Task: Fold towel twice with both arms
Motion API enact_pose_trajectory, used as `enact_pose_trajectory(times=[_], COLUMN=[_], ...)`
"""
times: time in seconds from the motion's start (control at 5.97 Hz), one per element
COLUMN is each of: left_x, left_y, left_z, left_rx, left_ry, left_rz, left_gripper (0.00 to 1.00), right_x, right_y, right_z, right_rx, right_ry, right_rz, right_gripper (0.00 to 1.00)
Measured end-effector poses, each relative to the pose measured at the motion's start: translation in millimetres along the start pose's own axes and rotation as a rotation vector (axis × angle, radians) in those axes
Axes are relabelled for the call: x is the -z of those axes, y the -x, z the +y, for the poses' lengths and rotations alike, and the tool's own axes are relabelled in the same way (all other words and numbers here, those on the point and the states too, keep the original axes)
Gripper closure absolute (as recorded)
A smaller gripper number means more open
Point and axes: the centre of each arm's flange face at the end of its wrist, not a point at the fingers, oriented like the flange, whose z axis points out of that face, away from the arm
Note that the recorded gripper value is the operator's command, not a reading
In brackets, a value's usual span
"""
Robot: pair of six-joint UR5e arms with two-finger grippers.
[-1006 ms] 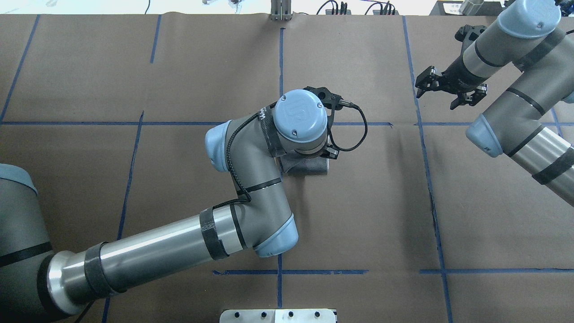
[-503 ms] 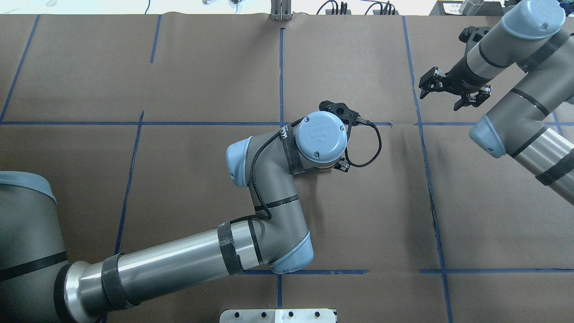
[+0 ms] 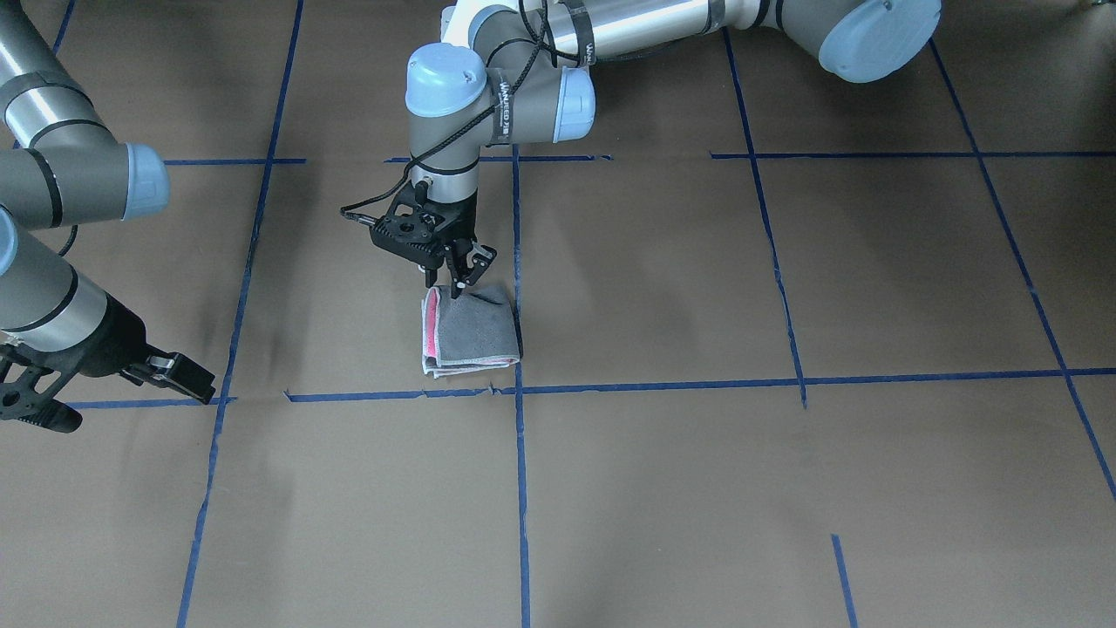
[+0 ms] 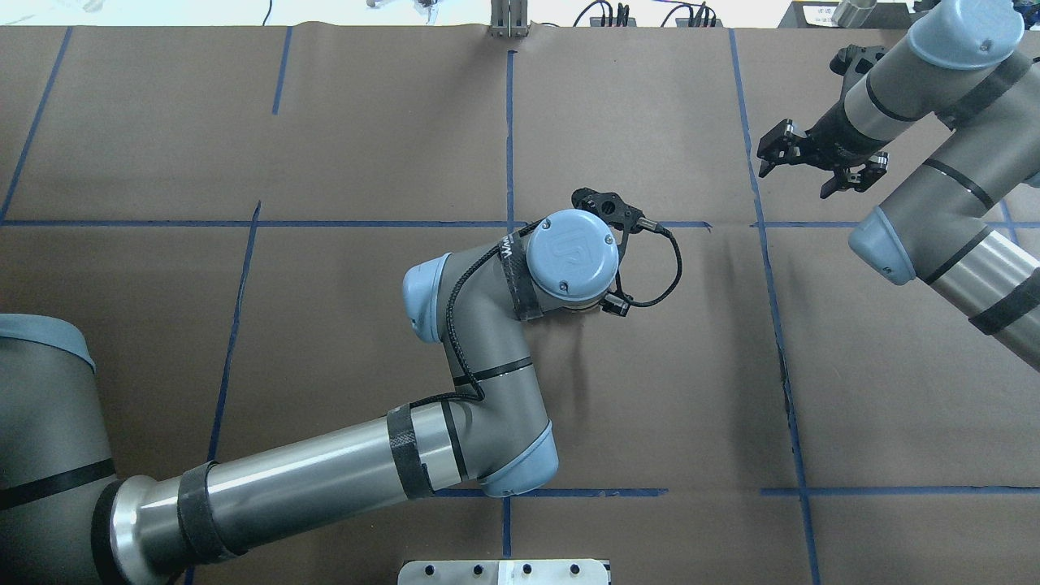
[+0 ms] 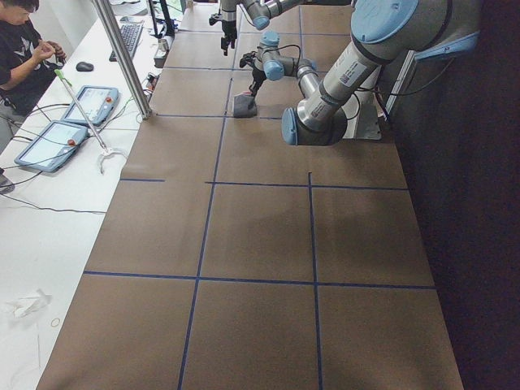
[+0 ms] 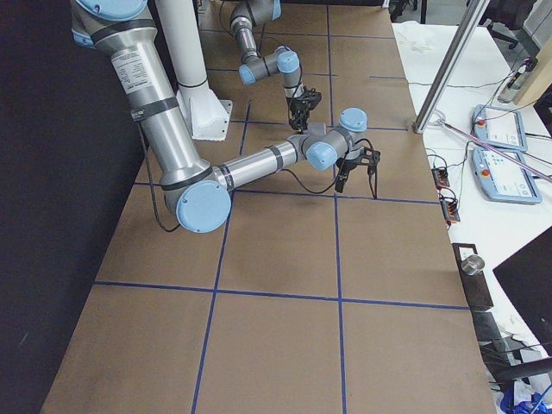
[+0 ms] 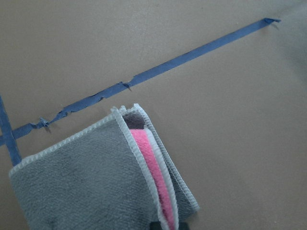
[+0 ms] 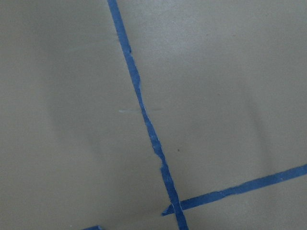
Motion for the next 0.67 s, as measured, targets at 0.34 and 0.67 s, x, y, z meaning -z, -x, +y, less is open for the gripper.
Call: enact_pose_trajectory(times=[0.34,0.67], left_x=[20.8,71.2], left_y=[16.5,93.1], left_z=[-6.6,-13.6], left_rx=[0.01,0.06], left_ry=[-0.034,-0.02], left_rz=[0.019,0.05], left_gripper=[0.0,0.0], right_x=[17.5,36.1], right_y=[11.6,18.7], right_z=[4.5,6.9], right_rx=[0.016,0.028], right_ry=[-0.016,-0.033], right_rz=[-0.025,-0.051], right_gripper=[0.0,0.0])
